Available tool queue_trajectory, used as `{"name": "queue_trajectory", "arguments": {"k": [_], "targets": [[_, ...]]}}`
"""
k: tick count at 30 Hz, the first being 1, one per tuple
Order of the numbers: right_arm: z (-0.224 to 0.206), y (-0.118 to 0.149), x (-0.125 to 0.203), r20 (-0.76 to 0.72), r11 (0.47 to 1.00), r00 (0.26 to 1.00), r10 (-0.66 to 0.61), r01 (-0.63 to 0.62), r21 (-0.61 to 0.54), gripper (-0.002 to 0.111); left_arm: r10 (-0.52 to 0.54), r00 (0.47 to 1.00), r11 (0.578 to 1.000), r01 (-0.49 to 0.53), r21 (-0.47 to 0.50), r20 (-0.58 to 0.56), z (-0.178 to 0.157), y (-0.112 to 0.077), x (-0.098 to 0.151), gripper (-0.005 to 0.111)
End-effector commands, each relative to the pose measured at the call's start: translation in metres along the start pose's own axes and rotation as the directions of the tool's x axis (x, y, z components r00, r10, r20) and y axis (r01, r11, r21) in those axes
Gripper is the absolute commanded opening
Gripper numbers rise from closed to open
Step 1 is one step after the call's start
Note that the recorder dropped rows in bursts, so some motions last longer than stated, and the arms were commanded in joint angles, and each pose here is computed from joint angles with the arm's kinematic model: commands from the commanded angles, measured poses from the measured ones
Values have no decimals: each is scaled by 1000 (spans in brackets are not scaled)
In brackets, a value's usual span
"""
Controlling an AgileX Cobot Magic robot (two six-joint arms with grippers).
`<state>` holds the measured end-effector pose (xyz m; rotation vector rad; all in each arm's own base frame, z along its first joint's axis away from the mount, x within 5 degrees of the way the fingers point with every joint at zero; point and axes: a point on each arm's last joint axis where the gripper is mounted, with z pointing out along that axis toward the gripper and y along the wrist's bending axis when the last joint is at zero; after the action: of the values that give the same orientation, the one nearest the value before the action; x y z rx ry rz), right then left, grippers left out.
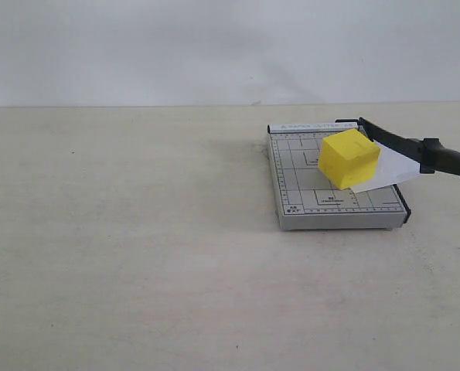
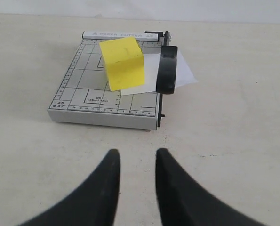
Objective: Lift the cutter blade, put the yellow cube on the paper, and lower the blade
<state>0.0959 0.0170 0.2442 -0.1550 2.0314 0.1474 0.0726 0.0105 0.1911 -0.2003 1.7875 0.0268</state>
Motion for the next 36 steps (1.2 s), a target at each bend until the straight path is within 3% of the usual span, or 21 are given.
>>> {"name": "queue_trajectory", "arguments": {"k": [1, 4, 6, 11, 14, 19, 26, 34, 36], "targets": [[-1, -2, -10, 84, 997, 994, -71, 69, 30, 53, -16, 1000, 1000, 16, 6, 12, 0, 0, 0, 4], [-12, -6, -48, 319, 992, 942, -103, 75, 99, 57, -16, 1000, 1000, 16, 6, 12, 0, 0, 0, 4], [-15, -7, -77, 399, 992, 912, -97, 55, 116, 56, -16, 1000, 1000, 16, 6, 12, 0, 0, 0, 4], [32, -8, -111, 142, 999, 990, -22, 16, 44, 57, -22, 1000, 1000, 22, 4, 9, 0, 0, 0, 4], [58, -8, -122, -27, 1000, 999, -19, 19, 8, 57, 33, 999, 999, -33, 3, 0, 0, 0, 1, 4], [86, -10, -142, -96, 1000, 995, -4, 4, -3, 57, 60, 998, 998, -59, 29, -29, -1, -2, 4, 4], [129, -22, -118, -323, 997, 947, 3, 20, 70, 57, 84, 993, 993, -76, 90, -85, -1, -7, 9, 4], [147, -24, -103, -415, 997, 909, 29, 2, 75, 57, 46, 994, 997, -40, 60, -97, -1, -5, 10, 4], [148, -24, -101, -432, 997, 901, 34, -2, 76, 52, 48, 994, 997, -43, 60, -100, -1, -5, 10, 4]]}}
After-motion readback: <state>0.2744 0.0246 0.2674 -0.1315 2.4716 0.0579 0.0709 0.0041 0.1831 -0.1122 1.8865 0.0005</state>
